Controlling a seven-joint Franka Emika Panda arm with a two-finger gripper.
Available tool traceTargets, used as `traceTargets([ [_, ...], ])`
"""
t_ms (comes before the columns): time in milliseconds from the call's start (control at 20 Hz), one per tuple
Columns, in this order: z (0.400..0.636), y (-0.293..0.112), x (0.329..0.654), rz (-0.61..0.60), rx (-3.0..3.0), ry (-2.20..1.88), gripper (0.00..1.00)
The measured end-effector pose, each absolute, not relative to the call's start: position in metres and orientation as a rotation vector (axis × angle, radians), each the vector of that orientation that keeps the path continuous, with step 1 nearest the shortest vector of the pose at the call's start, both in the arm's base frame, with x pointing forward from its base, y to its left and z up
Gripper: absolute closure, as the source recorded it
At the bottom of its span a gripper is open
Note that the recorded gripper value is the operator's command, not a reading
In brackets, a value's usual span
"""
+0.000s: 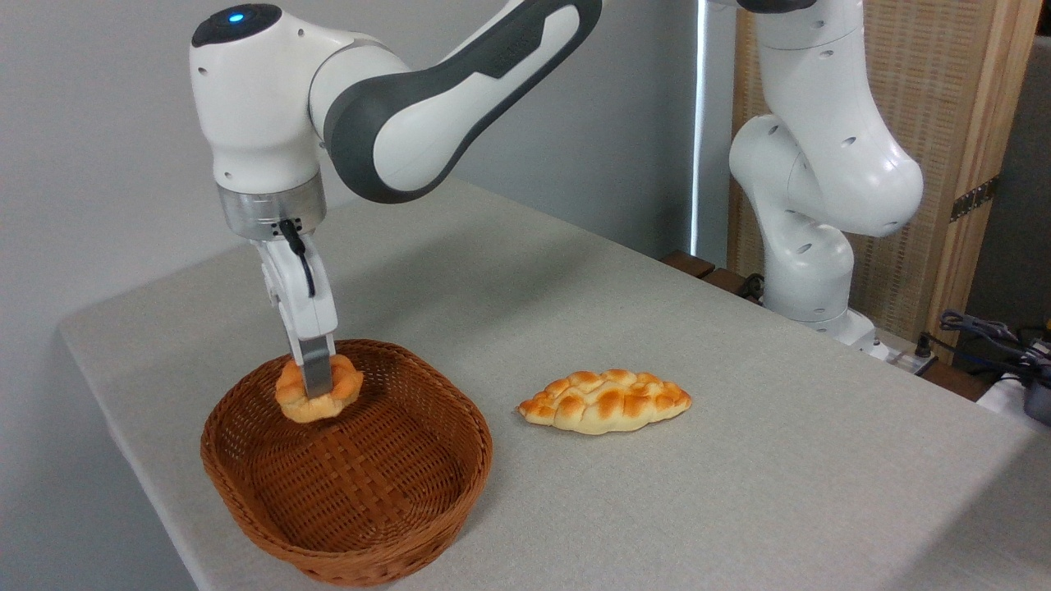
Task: Put bread into the basket
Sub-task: 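Lower the bun into the basket and open the gripper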
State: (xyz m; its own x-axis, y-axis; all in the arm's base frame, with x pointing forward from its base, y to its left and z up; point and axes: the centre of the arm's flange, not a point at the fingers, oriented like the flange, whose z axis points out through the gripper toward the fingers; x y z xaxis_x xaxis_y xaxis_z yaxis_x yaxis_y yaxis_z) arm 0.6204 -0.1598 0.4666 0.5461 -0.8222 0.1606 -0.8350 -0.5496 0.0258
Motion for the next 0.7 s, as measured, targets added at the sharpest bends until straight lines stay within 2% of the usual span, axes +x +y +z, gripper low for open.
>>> traceTargets([
  [250,0.459,-0.160,0.622,0.159,2.704,-1.519,0.10],
  [350,0.458,-0.161,0.622,0.151,2.707,-1.538,0.00],
  [700,0.457,-0.178,0.618,0.149,2.681,-1.576,0.00],
])
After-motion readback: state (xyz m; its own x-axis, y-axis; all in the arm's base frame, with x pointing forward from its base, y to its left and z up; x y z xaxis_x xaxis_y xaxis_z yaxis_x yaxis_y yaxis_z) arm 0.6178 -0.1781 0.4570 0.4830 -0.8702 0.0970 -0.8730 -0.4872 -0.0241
